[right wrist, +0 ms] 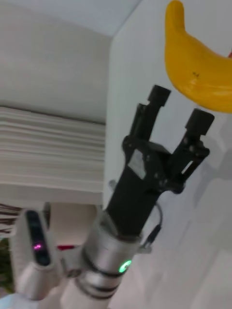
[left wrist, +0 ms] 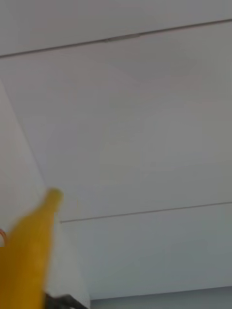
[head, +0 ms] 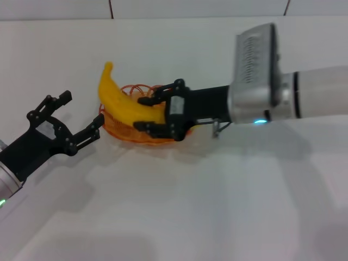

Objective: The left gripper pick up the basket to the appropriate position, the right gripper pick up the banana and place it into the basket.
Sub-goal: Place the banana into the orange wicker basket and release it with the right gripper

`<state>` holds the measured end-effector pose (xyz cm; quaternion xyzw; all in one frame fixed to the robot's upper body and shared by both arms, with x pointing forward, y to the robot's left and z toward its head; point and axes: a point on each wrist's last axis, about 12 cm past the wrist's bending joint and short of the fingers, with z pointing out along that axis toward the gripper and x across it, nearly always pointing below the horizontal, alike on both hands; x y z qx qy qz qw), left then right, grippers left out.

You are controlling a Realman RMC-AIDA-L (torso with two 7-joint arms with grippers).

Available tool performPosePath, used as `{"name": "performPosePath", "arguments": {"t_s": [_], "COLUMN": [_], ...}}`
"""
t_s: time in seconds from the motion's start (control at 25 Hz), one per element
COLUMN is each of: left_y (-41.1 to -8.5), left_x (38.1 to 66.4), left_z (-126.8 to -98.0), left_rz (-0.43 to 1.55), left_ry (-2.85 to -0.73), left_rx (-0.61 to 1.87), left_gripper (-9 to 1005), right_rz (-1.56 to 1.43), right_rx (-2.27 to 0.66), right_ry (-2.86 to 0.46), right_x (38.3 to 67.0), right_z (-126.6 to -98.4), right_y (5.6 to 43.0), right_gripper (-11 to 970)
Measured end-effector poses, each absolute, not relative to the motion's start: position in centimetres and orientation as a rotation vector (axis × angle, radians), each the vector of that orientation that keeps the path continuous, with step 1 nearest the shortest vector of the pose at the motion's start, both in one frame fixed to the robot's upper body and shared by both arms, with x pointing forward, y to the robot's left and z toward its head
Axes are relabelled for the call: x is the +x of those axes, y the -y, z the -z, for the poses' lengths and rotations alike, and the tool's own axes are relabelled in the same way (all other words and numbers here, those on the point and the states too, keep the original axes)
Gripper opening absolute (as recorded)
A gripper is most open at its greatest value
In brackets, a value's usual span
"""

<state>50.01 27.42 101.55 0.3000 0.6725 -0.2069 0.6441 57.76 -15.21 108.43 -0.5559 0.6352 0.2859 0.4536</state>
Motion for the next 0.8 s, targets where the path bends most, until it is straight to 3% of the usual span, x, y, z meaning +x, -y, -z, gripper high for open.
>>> {"name": "performPosePath", "arguments": {"t_s": [0.32,0.64,0.8], "left_y": [-27.5,-27.6,-28.0], "left_x": [49.9,49.6,49.3], "left_z": [-101.5,-101.4,-101.3], "left_rz": [0.47,0.471,0.465], "left_ry": [-1.534,-1.536,-1.542], "left_rx": [0.681,0.676,0.665], "left_gripper": [908,908,908], "right_rz": [-0.551,-0.559,-0.569], "right_rx": [-1.387,-1.35,-1.33], "right_ry": [-1.583,-1.571,-1.549], "right_x": [57.6,57.3,57.0], "right_z": [-107.5,-108.0,-108.6], "right_y": [11.9,11.7,11.9], "right_gripper": [577,602,798]}}
